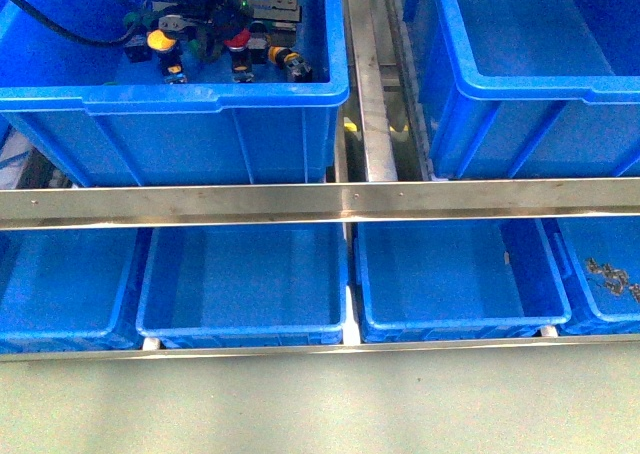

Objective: Pick red and yellow buttons and place in box

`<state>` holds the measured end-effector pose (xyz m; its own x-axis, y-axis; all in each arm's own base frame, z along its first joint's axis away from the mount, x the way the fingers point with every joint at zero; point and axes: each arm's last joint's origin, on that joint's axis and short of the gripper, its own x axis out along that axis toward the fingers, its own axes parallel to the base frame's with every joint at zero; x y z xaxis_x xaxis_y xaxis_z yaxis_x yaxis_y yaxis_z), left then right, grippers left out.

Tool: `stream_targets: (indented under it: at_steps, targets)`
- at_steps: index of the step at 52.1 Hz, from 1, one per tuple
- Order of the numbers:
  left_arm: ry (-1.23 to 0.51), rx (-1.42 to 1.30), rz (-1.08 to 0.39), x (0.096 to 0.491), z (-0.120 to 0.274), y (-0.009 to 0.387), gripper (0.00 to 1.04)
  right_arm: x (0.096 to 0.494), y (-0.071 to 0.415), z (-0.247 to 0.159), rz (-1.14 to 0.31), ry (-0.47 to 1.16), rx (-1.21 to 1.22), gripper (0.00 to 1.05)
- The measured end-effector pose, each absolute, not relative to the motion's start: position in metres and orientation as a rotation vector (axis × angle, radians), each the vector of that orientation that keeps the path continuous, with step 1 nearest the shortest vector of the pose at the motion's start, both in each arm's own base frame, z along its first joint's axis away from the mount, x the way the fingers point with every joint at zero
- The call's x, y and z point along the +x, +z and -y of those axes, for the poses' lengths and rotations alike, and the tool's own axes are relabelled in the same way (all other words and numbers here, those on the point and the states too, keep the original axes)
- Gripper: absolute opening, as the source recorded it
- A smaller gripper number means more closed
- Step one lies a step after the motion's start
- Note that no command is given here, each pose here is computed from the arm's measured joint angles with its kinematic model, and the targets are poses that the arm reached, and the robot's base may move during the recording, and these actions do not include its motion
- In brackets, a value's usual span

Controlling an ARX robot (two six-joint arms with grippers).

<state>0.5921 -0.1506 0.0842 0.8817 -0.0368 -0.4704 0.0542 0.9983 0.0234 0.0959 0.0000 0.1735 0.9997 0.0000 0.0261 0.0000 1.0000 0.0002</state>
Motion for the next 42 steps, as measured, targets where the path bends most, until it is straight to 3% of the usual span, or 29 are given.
stream_targets:
  at_steps: [42]
  targets:
    - [-0.026,-0.006,-0.546,0.599,0.142,0.067,0.97,0.096,0.173,0.0,0.026,0.0,0.0,0.97]
